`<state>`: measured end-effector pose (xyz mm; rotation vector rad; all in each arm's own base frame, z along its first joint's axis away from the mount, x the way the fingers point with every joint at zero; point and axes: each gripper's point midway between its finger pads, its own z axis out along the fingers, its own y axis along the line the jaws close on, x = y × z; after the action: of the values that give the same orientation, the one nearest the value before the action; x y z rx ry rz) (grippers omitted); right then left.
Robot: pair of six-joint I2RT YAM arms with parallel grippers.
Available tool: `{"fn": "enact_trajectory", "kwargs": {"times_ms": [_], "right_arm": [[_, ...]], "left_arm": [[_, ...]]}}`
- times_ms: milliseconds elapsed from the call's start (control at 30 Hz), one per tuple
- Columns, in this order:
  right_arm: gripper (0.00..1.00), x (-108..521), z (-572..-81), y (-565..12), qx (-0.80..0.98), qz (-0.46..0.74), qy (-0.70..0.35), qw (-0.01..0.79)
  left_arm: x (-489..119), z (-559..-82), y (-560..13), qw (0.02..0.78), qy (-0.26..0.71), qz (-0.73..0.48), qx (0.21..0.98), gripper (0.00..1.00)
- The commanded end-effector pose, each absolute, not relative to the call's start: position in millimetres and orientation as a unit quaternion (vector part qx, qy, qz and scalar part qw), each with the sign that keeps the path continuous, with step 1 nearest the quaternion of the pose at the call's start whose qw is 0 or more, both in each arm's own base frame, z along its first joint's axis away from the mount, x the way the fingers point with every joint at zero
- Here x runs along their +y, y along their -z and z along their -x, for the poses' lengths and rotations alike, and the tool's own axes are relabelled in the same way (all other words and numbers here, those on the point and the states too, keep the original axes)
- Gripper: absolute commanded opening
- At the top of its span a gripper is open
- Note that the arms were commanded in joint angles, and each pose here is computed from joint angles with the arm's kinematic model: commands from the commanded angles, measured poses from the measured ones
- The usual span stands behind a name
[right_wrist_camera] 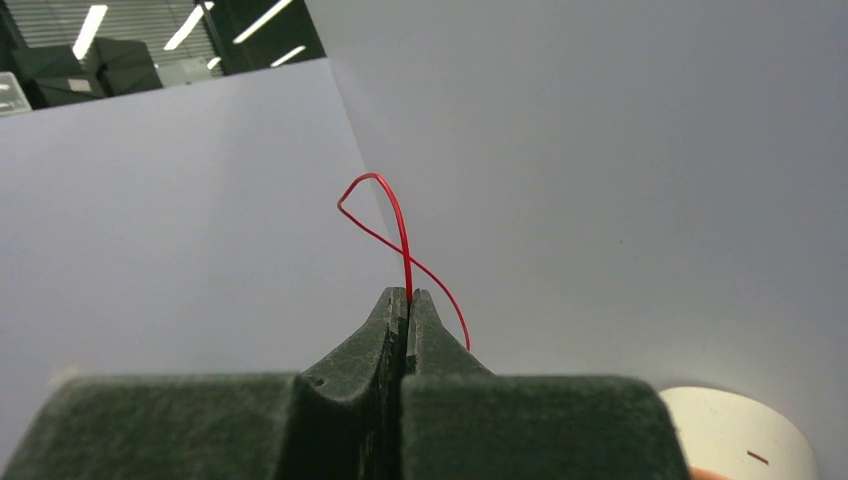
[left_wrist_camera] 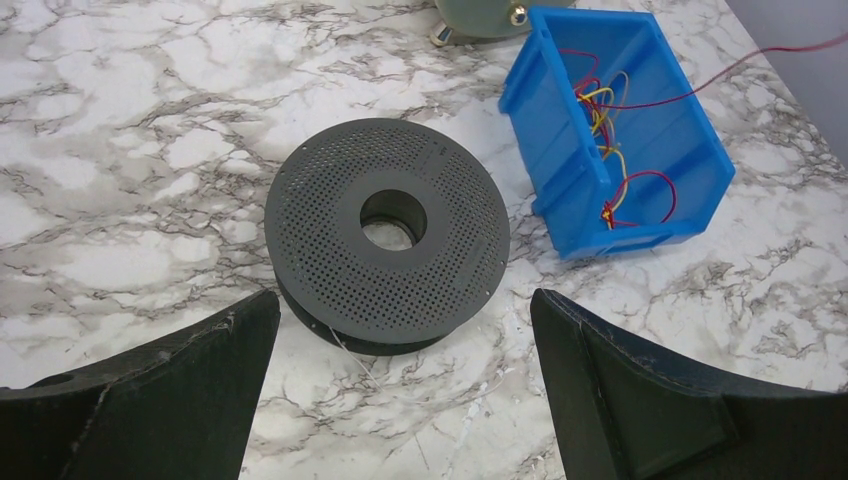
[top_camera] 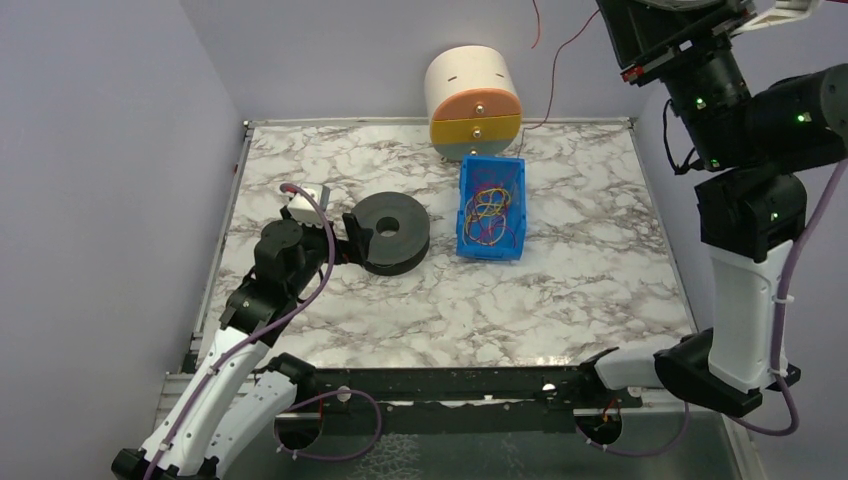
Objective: Wrap the cables
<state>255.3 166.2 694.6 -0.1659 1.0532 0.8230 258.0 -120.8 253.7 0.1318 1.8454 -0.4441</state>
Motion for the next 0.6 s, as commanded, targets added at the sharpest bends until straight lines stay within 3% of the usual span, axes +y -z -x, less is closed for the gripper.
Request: {"fn": "enact_trajectory", "kwargs": {"times_ms": [0,567], "right_arm": [[0.01,156,-217,-731,0.416,0.086,-0.411,0.807],[0.01,104,-125,-808,0.244,0.030,-0.492,0.835]], "left_arm": [[-119,-258,-262,0.597,0.192,-0.050,0.778,0.99],[-120,-256,-266,0.602,0.197,-0.052,0.772,0.99]]}}
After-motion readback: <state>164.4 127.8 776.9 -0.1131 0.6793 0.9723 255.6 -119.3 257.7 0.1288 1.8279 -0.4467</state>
